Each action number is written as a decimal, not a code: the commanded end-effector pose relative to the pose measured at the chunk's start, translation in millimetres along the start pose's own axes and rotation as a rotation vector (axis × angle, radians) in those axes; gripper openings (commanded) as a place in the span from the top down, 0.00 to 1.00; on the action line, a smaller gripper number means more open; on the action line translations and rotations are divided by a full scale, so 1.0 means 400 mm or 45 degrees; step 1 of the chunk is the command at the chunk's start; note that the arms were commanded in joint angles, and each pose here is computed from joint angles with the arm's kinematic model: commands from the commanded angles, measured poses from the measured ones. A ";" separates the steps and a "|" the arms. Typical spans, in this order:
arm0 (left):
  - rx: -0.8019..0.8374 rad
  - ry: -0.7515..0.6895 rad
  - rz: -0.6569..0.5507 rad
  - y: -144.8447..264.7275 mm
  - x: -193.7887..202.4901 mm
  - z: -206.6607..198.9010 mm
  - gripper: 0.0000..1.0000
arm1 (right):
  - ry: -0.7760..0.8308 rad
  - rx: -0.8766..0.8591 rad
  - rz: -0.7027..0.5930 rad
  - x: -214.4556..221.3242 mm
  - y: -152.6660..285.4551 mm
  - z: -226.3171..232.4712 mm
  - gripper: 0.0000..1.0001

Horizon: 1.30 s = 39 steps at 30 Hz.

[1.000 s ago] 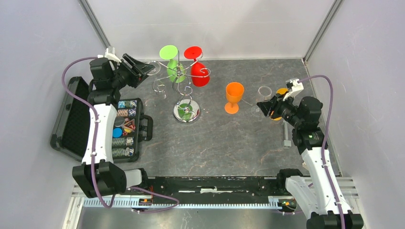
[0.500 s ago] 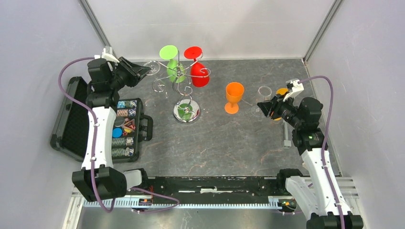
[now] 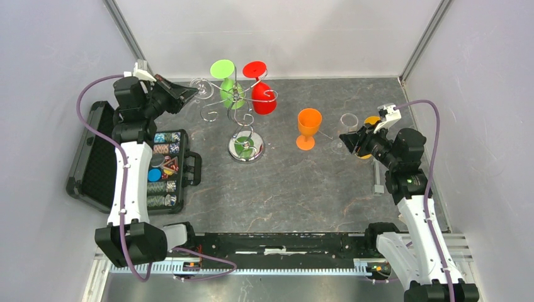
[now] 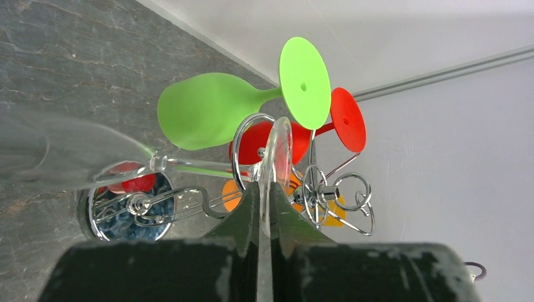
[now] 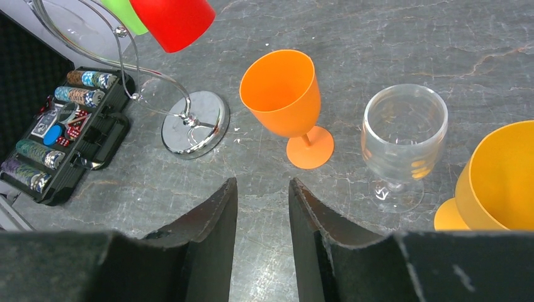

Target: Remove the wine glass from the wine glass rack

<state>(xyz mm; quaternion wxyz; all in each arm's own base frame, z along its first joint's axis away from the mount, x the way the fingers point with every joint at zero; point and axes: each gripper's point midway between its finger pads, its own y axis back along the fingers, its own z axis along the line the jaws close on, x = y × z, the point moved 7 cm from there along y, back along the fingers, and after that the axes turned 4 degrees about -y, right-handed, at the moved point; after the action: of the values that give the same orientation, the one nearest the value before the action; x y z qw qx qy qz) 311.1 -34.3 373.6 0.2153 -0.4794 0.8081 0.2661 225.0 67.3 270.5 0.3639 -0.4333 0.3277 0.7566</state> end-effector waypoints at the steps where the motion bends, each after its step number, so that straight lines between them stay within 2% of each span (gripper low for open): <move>1: 0.118 -0.020 -0.059 0.033 -0.033 -0.070 0.98 | 0.038 -0.034 -0.075 -0.034 0.004 0.018 0.60; 8: 0.168 0.041 -0.123 0.041 -0.048 -0.095 0.98 | 0.031 -0.030 -0.077 -0.032 0.006 0.018 0.60; 14: 0.118 0.079 -0.247 0.048 -0.075 -0.098 0.98 | 0.030 -0.025 -0.082 -0.032 0.008 0.018 0.61; 19: 0.137 0.098 -0.285 0.029 -0.089 -0.092 0.98 | 0.028 -0.020 -0.083 -0.029 0.009 0.017 0.61; 26: 0.299 0.113 -0.134 -0.006 -0.079 -0.105 0.98 | 0.027 -0.025 -0.086 -0.031 0.010 0.019 0.56; 39: 0.350 0.161 0.082 0.028 -0.010 -0.106 0.98 | 0.014 -0.039 -0.089 -0.031 0.012 0.024 0.54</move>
<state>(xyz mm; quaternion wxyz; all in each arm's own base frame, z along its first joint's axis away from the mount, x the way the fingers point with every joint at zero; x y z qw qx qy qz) 318.4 -48.2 398.2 0.1981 -0.4599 0.8526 0.1494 222.3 67.8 276.7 0.3746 -0.4353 0.3180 0.7544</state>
